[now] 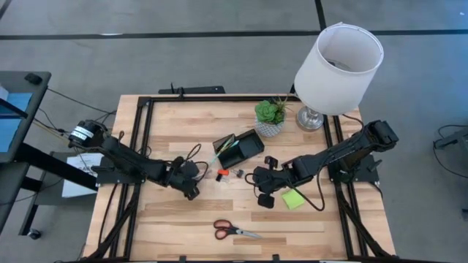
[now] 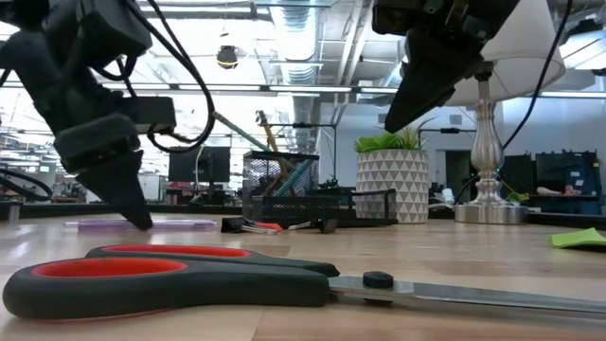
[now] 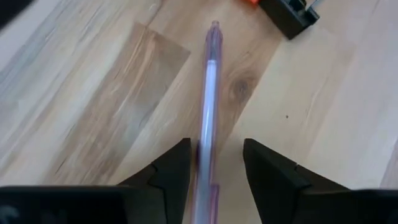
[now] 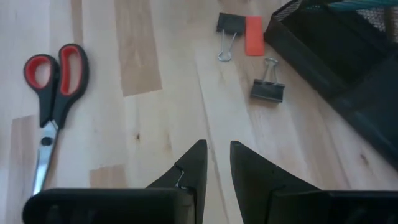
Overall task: Pick and place office supplies into organizer
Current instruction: Put the light purple pen into the black desk organizer
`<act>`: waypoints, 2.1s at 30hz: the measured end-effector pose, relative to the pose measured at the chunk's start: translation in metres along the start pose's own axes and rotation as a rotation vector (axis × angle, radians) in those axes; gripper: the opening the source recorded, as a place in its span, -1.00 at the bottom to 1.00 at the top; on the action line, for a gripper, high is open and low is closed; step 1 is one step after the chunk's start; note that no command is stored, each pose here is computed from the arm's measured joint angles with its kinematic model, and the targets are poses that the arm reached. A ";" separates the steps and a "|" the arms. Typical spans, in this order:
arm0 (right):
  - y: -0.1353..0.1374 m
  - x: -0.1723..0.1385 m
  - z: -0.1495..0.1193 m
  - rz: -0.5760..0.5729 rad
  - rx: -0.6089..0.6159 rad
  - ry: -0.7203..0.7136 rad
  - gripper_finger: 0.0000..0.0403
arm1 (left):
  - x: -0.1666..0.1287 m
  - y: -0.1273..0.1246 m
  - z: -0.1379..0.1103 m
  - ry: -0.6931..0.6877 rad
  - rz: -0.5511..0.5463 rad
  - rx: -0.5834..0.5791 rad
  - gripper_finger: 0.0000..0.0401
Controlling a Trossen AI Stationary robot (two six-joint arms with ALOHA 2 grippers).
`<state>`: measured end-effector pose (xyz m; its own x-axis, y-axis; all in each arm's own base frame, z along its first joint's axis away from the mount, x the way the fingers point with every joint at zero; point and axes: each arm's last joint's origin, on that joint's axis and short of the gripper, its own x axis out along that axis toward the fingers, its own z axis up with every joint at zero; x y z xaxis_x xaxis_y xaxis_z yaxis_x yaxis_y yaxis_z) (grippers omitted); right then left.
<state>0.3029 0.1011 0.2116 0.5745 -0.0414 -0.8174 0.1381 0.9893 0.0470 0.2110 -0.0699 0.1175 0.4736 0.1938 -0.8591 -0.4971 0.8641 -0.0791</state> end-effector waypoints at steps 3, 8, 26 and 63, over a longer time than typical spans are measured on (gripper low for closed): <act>-0.007 0.002 0.003 -0.014 0.019 -0.001 -0.68 | -0.005 0.000 0.003 -0.020 -0.005 -0.008 -0.28; -0.018 0.004 0.009 -0.023 0.038 -0.016 -0.68 | -0.017 0.009 0.019 -0.115 0.061 0.006 -0.28; -0.038 0.009 0.023 0.042 0.012 -0.052 -0.68 | -0.069 0.036 0.077 -0.398 0.071 0.010 -0.28; -0.030 0.007 0.019 0.053 -0.011 -0.039 -0.68 | -0.075 0.059 0.056 0.080 -0.121 -0.023 -0.28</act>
<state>0.3183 0.0683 0.2152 0.6118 0.0063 -0.7910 0.0975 0.9917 0.0833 0.1864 -0.0075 0.2057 0.4721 0.0501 -0.8801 -0.4570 0.8677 -0.1958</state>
